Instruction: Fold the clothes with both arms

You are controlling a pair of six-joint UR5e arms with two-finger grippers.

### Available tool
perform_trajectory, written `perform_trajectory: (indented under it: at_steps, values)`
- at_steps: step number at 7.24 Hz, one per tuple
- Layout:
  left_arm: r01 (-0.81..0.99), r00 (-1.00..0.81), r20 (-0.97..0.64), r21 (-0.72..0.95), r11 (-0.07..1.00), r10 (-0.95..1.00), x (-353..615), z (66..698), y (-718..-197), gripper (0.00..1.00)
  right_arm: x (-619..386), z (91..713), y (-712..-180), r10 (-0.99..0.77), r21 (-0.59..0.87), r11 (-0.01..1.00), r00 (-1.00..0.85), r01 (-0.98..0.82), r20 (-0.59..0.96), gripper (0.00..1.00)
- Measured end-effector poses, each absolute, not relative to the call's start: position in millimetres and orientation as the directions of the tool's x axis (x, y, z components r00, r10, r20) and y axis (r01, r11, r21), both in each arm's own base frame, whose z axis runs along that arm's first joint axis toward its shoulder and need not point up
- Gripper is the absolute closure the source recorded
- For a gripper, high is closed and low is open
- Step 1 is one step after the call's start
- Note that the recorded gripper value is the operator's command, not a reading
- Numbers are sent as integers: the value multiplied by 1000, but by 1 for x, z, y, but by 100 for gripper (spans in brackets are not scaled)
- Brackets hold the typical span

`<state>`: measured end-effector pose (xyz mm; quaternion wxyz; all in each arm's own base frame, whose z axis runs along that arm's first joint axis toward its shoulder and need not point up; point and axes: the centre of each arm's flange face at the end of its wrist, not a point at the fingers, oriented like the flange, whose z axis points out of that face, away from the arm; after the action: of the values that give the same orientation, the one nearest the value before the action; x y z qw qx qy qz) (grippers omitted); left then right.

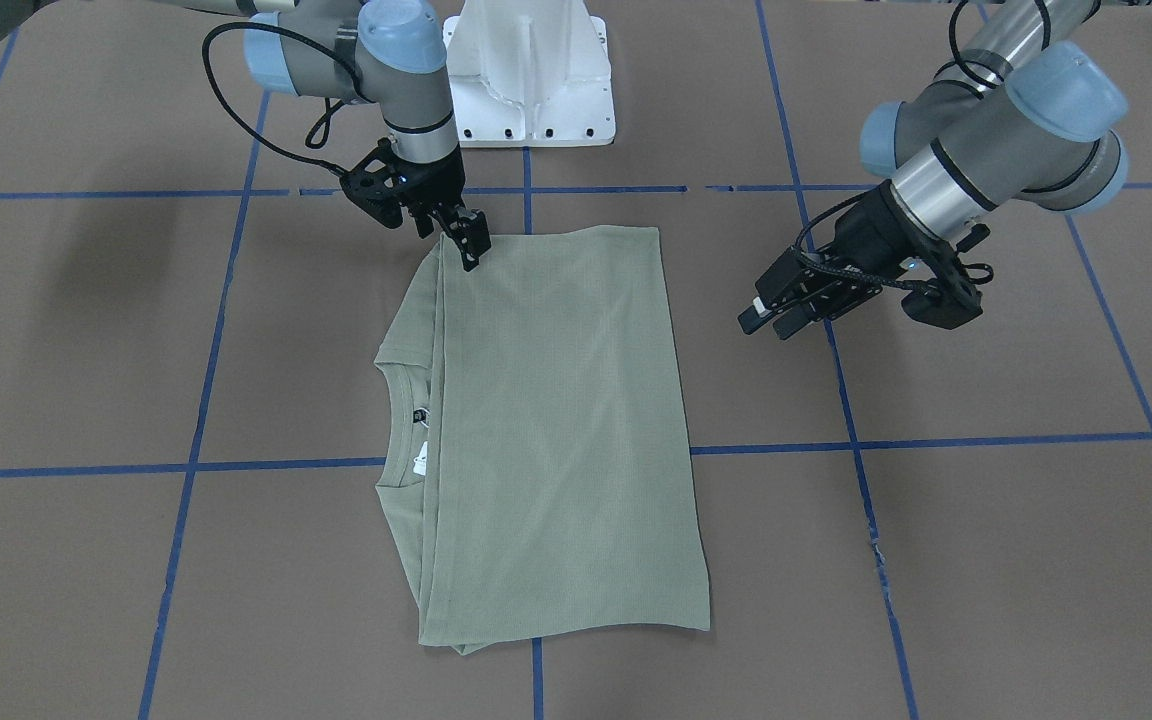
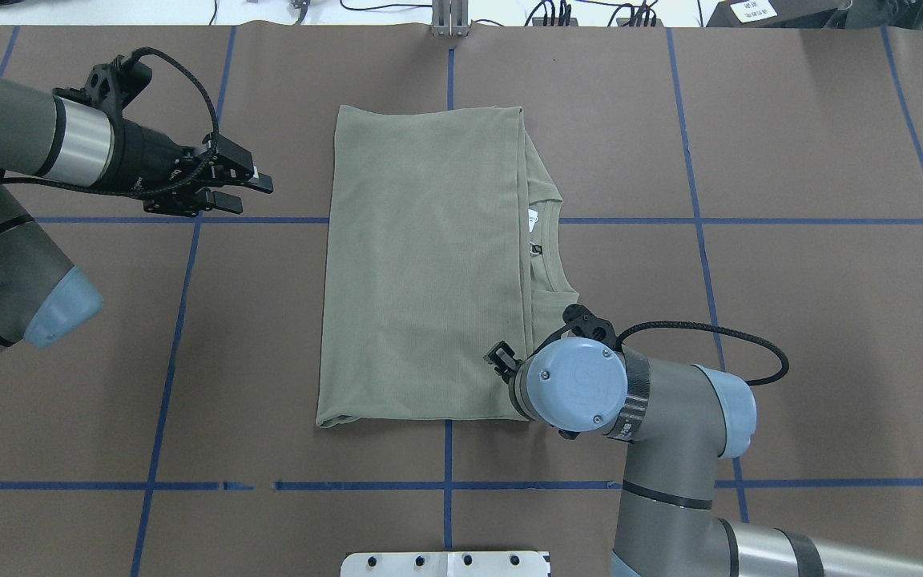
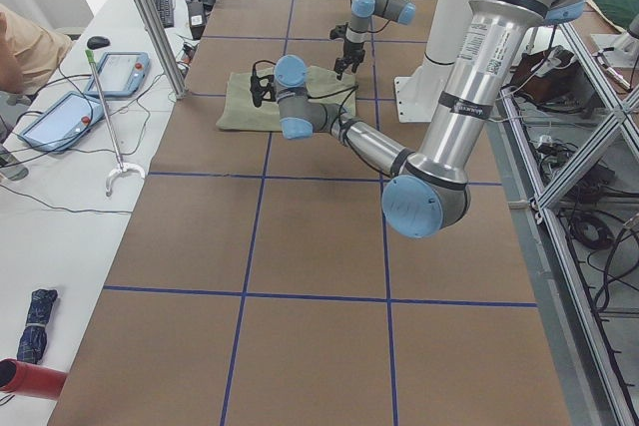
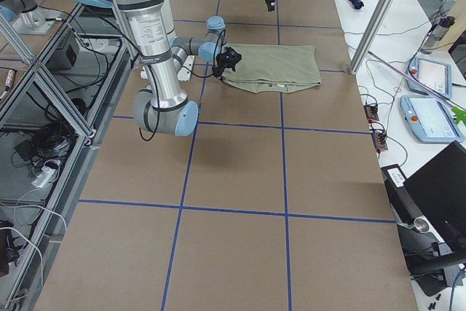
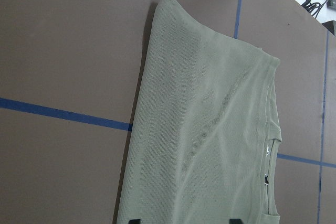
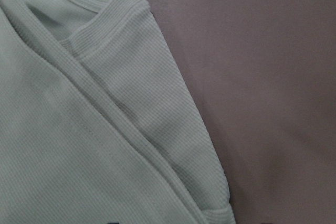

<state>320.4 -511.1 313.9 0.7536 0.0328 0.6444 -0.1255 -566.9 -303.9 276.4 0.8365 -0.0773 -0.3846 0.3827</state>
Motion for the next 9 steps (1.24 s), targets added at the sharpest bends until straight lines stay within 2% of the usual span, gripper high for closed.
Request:
perform_trajectory:
  at_steps: [1,2,3,9]
  values:
    - [232,138,-979,-113,966,-147,320,314,-511,36,-568,281,-303,700,-418,694,414,-586,582,55]
    - [231,137,-980,-112,966,-146,320,314,-511,36,-568,283,-303,701,-416,693,416,-589,580,68]
    - [231,136,-980,-110,967,-144,320,313,-511,36,-568,285,-303,704,-416,690,416,-592,576,100]
    - [235,129,-981,-114,965,-147,318,309,-509,37,-560,281,-308,714,-433,679,398,-593,575,100]
